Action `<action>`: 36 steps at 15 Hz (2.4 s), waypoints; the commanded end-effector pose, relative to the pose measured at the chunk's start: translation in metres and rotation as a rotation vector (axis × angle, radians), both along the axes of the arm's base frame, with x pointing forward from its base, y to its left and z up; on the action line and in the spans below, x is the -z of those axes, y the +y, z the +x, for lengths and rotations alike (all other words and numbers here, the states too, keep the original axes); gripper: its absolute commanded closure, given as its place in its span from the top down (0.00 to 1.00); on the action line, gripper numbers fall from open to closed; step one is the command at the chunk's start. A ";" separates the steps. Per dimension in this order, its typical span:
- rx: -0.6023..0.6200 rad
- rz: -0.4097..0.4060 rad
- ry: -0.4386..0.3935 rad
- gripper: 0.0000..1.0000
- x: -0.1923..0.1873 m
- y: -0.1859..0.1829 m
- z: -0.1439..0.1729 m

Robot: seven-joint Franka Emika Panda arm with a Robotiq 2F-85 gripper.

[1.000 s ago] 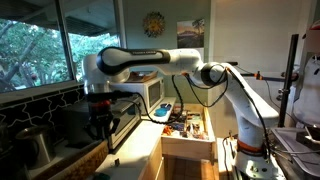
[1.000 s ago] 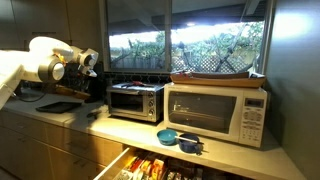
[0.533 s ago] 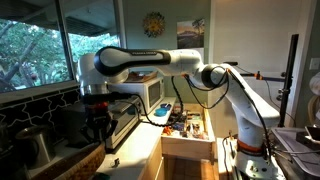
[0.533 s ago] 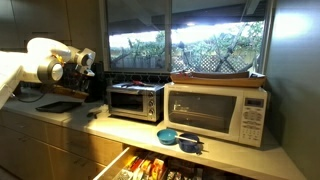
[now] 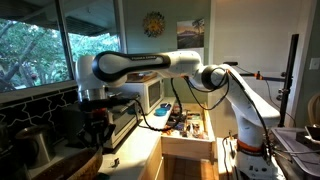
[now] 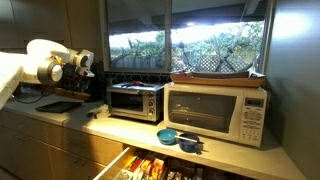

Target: Remove the brown bowl from the top of the microwave

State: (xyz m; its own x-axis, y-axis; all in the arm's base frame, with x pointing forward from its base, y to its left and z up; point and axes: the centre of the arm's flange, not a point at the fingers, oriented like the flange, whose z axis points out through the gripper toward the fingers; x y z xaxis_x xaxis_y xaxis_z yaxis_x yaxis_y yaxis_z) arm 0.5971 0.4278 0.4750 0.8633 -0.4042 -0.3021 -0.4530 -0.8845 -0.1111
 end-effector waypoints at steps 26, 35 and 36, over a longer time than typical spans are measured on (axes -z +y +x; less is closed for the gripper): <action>-0.086 -0.160 -0.231 0.34 0.114 0.080 0.011; -0.003 0.015 -0.315 0.99 -0.041 0.061 -0.078; 0.054 0.031 -0.362 1.00 -0.062 0.055 -0.089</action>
